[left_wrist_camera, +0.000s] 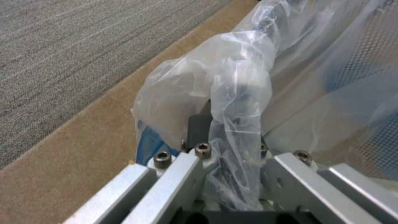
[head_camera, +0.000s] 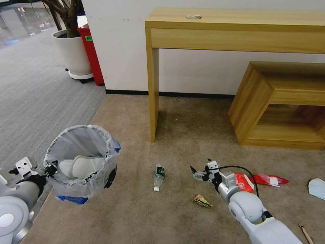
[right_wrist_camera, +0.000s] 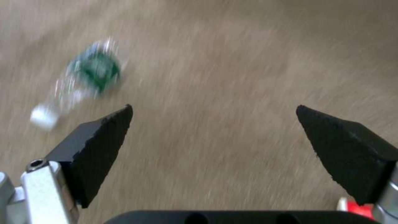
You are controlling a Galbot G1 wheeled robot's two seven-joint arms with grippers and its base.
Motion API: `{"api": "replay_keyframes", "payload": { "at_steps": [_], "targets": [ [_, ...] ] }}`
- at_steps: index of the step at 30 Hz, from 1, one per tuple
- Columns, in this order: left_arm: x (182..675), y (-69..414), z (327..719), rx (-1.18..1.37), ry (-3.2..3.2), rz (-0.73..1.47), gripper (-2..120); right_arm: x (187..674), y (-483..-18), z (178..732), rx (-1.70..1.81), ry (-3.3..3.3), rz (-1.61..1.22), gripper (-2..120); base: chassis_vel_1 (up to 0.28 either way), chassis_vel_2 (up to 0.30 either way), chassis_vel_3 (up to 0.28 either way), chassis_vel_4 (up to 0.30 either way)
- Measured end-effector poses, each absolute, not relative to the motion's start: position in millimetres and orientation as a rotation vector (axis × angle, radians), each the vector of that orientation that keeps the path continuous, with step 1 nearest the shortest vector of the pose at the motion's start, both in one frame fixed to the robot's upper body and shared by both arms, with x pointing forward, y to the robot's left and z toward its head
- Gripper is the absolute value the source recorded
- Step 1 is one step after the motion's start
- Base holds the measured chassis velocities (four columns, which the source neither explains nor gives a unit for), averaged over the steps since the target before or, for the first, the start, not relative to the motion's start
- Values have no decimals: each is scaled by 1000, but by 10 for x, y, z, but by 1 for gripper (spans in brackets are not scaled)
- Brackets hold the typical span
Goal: Pick up the trash bin and place the garbage on the floor into it.
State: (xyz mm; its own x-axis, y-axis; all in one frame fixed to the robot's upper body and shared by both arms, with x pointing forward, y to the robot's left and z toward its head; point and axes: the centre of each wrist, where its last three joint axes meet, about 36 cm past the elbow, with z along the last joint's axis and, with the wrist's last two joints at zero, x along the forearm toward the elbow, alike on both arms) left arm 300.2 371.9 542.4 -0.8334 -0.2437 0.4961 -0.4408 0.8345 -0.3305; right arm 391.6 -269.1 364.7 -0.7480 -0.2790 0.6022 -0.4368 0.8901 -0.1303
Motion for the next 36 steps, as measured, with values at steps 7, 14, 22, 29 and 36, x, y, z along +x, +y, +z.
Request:
{"api": "replay_keyframes", "payload": {
  "at_steps": [7, 14, 22, 29, 36],
  "targets": [
    [2996, 3716, 5412, 515, -2570, 609, 0, 4004, -2839, 3517, 582, -2290, 499, 100, 0, 0, 0, 0],
    [2997, 3676, 5392, 516, -2570, 603, 0, 4001, -2939, 3361, 604, -2174, 565, 100, 0, 0, 0, 0],
    [2989, 3600, 5379, 514, -2574, 596, 0, 4065, -3071, 3286, 691, -2083, 580, 100, 0, 0, 0, 0],
    [2986, 3577, 5366, 518, -2573, 593, 0, 4093, -3127, 3144, 736, -2045, 623, 100, 0, 0, 0, 0],
    [2993, 3572, 5369, 518, -2576, 592, 0, 4118, -3117, 3066, 745, -2040, 644, 100, 0, 0, 0, 0]
  ]
}}
